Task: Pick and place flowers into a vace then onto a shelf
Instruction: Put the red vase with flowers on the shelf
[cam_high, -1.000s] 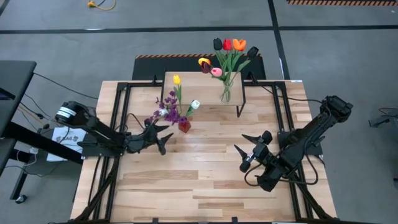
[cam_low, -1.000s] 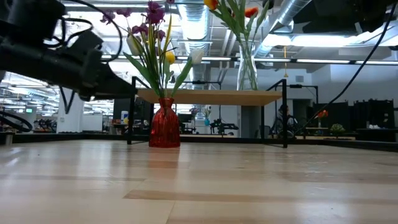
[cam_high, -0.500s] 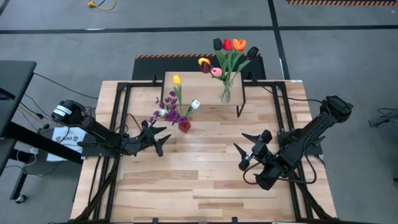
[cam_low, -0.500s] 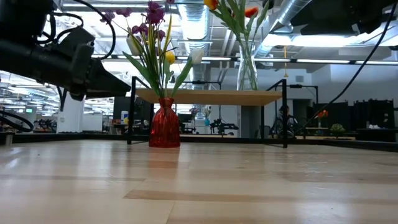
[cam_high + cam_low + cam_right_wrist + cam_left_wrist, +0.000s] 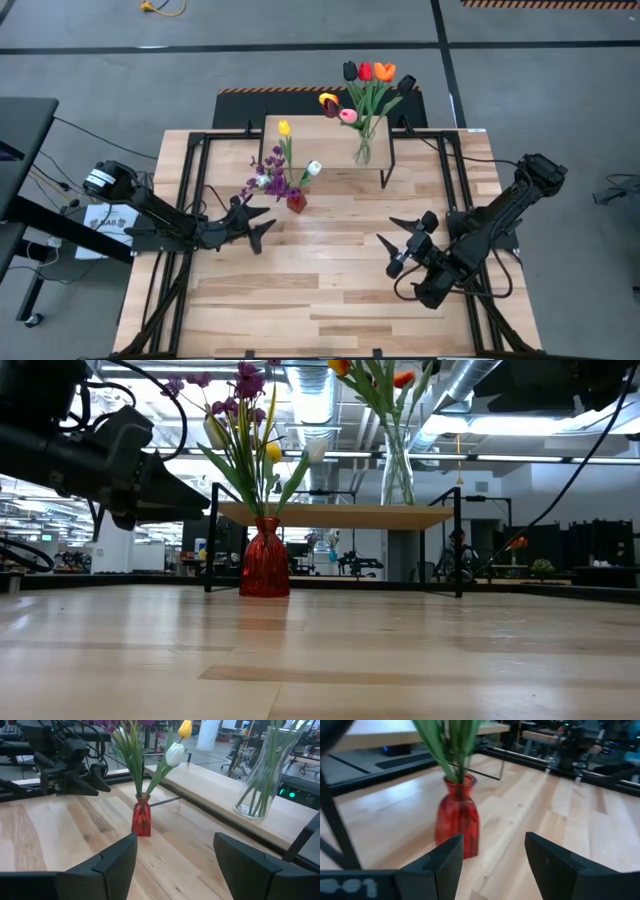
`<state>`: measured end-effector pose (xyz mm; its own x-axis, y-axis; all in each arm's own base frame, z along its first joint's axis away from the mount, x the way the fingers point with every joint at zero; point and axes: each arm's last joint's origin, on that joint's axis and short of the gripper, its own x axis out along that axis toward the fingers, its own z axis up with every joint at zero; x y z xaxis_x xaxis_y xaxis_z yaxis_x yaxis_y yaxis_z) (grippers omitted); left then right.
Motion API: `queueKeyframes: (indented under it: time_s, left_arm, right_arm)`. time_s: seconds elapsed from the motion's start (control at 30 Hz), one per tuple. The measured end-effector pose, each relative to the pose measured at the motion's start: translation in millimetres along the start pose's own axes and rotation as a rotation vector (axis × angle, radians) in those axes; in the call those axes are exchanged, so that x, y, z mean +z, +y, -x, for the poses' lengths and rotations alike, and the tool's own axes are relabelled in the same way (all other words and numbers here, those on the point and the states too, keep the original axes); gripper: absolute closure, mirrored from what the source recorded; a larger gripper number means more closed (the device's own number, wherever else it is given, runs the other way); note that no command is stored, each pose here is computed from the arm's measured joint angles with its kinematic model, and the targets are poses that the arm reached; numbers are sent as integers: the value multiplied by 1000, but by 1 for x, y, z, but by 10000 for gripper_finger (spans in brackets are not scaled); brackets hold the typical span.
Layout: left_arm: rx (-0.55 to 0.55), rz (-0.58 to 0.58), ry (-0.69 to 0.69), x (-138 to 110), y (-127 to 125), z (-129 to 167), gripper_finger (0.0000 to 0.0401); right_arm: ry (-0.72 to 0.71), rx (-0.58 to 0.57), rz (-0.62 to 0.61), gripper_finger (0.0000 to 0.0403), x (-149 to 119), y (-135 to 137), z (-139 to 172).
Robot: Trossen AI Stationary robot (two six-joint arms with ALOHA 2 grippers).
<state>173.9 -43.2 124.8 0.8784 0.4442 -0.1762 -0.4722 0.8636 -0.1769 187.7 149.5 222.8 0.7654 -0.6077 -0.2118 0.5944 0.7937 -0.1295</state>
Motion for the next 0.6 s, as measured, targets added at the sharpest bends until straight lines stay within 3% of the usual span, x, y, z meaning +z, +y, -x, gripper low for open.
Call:
queueKeyframes:
  time_s: [0.33, 0.6]
  left_arm:
    - [-201, 4, 60, -6, -16, 14, 179]
    - [-402, -45, 67, -6, -33, 35, 179]
  right_arm:
    - [112, 81, 31, 148, -4, 4, 0]
    - [81, 96, -2, 148, -8, 23, -7]
